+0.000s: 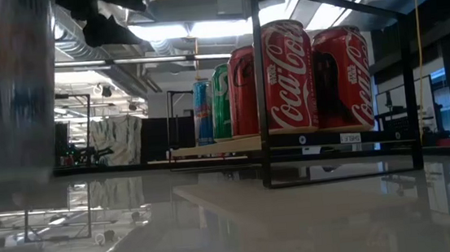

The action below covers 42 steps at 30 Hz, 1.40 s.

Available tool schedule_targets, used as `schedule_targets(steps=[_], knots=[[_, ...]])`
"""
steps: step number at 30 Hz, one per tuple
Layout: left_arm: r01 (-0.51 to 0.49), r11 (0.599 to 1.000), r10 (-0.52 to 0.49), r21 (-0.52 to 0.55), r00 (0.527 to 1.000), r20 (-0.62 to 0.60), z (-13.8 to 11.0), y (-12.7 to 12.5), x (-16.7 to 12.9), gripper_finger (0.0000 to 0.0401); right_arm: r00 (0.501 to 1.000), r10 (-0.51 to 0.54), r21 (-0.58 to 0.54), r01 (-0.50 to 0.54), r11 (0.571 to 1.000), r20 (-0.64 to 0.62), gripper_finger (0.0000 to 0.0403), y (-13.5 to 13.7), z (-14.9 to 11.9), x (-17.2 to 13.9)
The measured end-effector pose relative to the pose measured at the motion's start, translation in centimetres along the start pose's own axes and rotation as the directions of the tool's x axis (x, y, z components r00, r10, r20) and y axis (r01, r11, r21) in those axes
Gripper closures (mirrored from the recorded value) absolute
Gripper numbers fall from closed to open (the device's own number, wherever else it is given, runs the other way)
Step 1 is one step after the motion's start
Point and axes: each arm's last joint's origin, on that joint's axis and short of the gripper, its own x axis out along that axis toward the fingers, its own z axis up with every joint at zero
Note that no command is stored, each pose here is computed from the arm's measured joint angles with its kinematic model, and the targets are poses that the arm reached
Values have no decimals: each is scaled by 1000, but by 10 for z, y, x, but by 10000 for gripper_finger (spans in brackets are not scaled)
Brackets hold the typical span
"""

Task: Place canned beverage on shelf
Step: Put the right white-yellow soda can on the shelf

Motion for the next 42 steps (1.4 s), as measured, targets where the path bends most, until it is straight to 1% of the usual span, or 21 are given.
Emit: schedule_targets(steps=[7,11,13,15,19,25,30,32,35,39,42], knots=[[-17,999,17,33,1000,6,0,1,0,9,999,-1,-10,0,1000,-39,153,0,39,-34],[-64,997,63,35,998,29,1,2,-2,9,999,-12,-10,12,1000,-29,152,-1,64,-62],[-92,994,89,57,995,52,3,4,-5,9,1000,-29,-7,29,1000,2,148,-2,71,-74],[-114,990,109,78,991,72,4,5,-9,9,998,-57,-7,57,998,2,147,-4,74,-86],[-134,987,122,87,984,130,9,8,-22,9,990,-137,-3,137,991,27,149,-8,85,-117],[-120,991,106,59,974,202,13,12,-42,9,970,-235,14,235,972,58,147,-17,97,-161],[-118,992,104,54,971,216,13,15,-52,9,950,-306,34,305,952,52,148,-32,102,-197],[-121,991,107,58,973,203,11,17,-54,9,934,-353,44,351,935,47,148,-38,103,-212],[-125,990,111,62,975,192,10,17,-54,9,897,-442,52,441,896,23,148,-49,101,-233],[-126,990,113,64,976,186,9,17,-54,9,827,-563,101,561,822,-14,148,-66,98,-259],[-126,990,112,63,976,186,9,17,-54,9,769,-635,147,637,756,-68,148,-82,92,-274]])
